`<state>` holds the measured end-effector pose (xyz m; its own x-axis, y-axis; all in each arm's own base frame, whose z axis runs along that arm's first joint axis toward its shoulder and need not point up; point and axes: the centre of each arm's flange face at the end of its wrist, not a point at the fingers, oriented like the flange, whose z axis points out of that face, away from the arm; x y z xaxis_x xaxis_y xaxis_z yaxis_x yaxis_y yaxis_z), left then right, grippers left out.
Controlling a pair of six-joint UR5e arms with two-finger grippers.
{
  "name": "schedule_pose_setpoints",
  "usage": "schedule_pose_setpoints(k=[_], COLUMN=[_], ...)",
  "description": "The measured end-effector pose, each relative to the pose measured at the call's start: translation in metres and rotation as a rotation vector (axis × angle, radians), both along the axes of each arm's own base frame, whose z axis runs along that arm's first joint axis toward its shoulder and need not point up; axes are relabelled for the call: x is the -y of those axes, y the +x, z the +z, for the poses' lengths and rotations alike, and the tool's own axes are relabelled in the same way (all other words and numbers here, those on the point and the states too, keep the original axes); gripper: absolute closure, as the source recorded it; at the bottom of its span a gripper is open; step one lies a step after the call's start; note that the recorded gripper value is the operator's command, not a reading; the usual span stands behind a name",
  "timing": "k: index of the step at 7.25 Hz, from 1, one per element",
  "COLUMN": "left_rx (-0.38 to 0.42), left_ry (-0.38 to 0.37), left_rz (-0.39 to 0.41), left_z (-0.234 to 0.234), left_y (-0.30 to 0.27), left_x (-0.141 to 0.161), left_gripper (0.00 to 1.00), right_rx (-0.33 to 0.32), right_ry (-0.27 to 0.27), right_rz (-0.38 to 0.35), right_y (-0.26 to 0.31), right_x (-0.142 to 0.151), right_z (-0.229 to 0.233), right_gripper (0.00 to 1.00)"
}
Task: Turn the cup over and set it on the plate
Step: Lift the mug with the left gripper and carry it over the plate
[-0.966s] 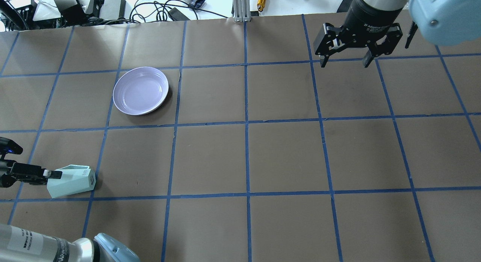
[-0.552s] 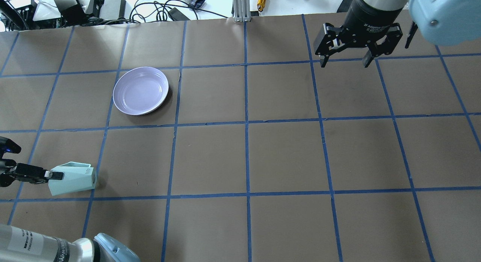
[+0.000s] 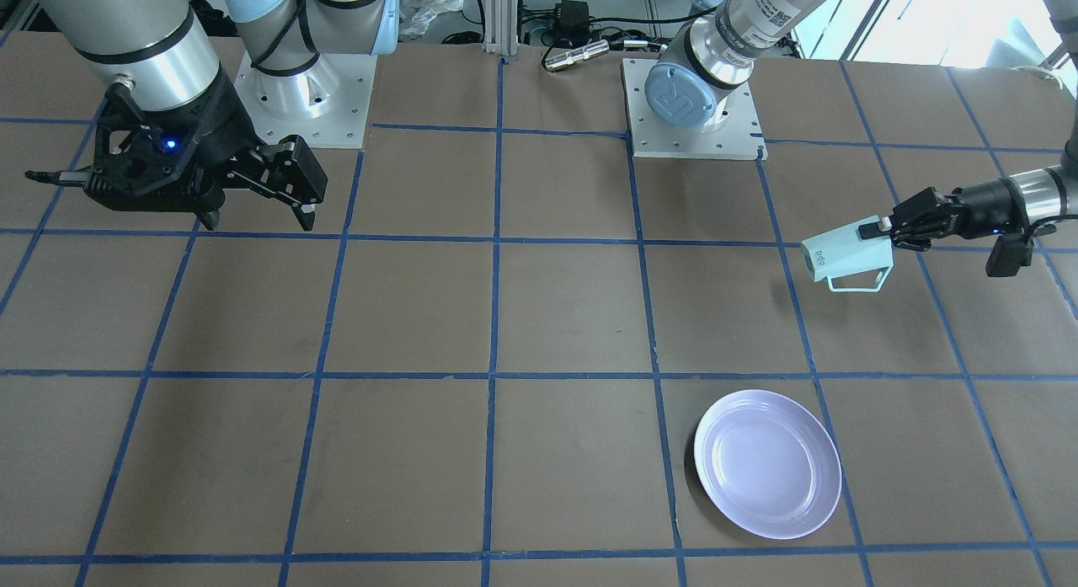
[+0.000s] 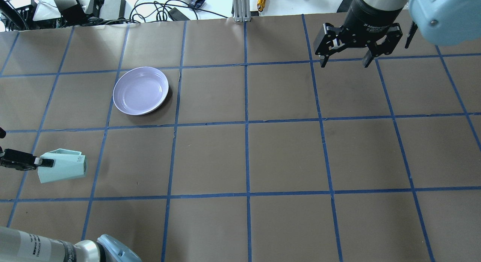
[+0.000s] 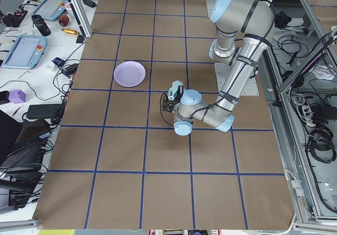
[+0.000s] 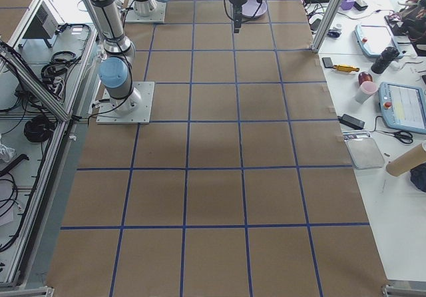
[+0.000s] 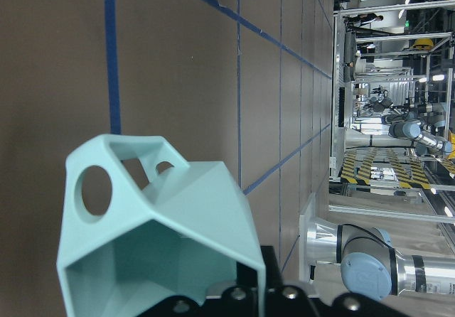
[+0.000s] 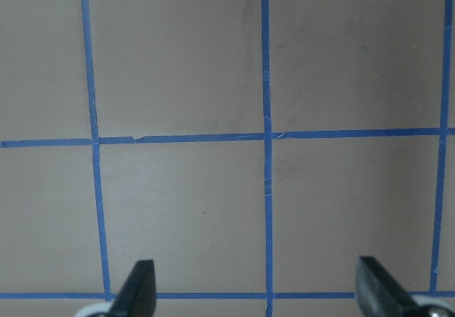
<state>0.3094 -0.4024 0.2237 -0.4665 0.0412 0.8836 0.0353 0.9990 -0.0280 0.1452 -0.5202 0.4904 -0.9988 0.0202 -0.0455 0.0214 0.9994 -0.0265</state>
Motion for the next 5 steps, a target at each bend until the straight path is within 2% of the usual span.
schedule_pose_setpoints(k=[2,5], left_rx=[0.162,0.425], left_ry=[-0.014,0.008], left_rz=[-0.079,-0.202], left_z=[0.078,0.171], left_y=[-0.038,-0.145], left_x=[0.053,0.133], left_gripper=[1.0,1.0], right_rx=[0.0,0.001], right_ry=[0.0,0.0], right_rz=[0.0,-0.001], right_y=[0.0,0.0], right_x=[0.0,0.0], right_z=[0.0,0.0], right_gripper=[0.0,0.0])
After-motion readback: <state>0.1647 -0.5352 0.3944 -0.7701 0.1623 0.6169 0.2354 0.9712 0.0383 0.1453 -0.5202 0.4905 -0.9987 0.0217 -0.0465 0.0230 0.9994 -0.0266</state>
